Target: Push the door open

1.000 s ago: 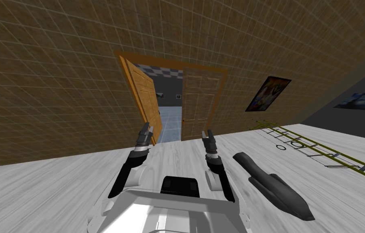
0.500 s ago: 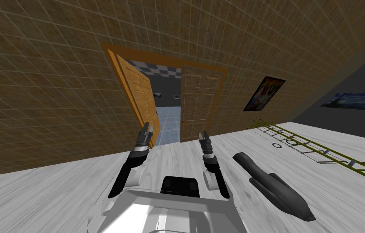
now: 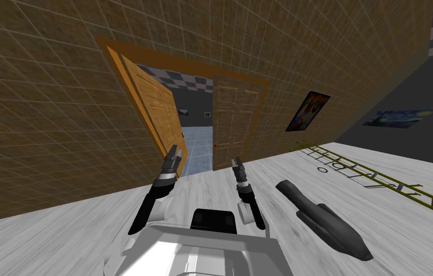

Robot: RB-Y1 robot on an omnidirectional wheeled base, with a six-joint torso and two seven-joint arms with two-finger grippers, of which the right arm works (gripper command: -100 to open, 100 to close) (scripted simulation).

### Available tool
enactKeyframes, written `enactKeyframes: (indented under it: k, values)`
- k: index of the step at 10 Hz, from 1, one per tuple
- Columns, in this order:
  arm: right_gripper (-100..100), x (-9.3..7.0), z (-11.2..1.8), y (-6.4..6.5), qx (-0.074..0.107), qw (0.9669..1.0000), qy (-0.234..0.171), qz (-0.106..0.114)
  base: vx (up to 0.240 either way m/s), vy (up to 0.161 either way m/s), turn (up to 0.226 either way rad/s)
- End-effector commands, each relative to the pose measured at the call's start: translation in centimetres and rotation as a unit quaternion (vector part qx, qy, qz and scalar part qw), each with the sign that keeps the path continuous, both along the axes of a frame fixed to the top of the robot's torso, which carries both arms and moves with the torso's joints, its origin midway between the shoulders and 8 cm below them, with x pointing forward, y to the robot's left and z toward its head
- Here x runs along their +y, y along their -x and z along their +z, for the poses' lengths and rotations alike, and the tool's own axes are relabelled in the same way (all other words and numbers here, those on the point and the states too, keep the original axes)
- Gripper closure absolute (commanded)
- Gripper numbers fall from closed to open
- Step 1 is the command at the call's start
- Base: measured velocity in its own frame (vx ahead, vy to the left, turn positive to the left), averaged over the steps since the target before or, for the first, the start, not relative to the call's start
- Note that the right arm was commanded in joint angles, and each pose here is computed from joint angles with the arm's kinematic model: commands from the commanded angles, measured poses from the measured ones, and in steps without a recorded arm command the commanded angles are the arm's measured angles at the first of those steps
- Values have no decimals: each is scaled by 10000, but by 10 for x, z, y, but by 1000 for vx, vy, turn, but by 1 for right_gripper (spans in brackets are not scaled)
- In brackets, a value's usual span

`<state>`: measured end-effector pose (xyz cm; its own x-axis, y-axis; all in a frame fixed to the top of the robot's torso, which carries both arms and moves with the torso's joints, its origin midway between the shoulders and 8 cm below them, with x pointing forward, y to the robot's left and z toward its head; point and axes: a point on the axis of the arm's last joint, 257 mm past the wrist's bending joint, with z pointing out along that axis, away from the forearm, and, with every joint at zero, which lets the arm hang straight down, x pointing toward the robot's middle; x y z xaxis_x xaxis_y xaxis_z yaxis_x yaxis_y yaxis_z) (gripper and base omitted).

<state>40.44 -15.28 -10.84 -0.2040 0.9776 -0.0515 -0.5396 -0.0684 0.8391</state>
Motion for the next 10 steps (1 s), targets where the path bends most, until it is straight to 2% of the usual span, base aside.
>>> enactKeyframes:
  k: [1,10]
  values:
    - [-100,6,-13,-2,124,9999,-3,108,127,46,-78]
    - [-100,38,-68,-13,641,9964,32,557,98,38,-66]
